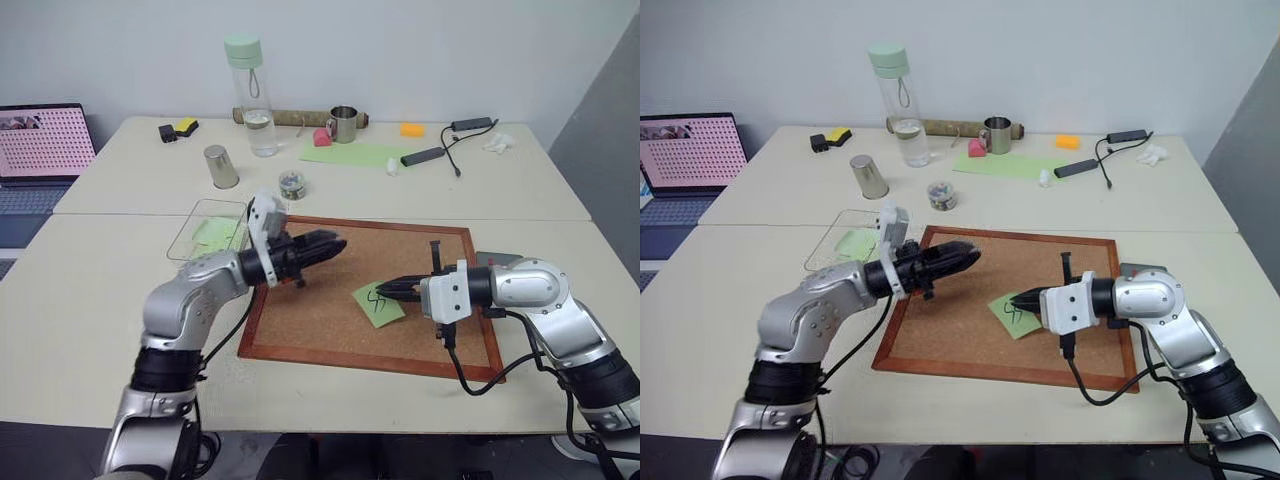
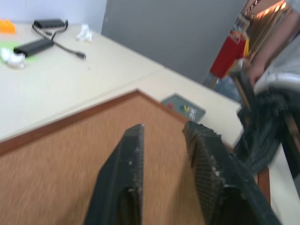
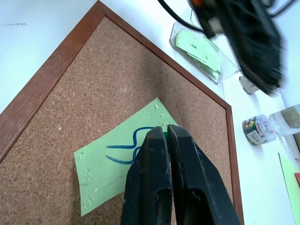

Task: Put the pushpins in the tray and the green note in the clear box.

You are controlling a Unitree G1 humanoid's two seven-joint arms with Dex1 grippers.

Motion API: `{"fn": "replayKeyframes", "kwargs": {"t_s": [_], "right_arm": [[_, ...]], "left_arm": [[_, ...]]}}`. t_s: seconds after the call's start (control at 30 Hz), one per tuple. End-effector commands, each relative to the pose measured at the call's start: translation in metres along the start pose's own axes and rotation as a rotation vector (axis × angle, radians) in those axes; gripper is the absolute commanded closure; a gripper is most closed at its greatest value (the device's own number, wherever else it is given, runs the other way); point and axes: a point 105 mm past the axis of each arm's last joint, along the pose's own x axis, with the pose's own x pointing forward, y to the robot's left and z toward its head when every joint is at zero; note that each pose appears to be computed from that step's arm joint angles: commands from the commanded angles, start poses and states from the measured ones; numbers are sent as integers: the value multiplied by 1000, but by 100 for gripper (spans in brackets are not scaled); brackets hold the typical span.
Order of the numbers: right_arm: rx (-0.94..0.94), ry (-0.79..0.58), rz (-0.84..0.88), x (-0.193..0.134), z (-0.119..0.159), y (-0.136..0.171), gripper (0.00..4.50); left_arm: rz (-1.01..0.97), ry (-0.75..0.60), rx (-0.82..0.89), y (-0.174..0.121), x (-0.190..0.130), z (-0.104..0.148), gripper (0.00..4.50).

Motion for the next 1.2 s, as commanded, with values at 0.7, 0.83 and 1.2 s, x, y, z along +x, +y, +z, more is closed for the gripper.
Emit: {"fn": "replayKeyframes", "kwargs": {"t_s": [0.7,0.83,1.2], "right_arm": [[29,-45,-63,-5,13,-16,450],[30,-51,-71,-5,14,-17,450],[31,-65,-72,-3,14,-17,450]], "left_arm": [[-204,98,-83,-36,45,-50,108],[-235,99,-85,-40,48,-50,188],[-264,84,-92,-44,45,-46,399]]}}
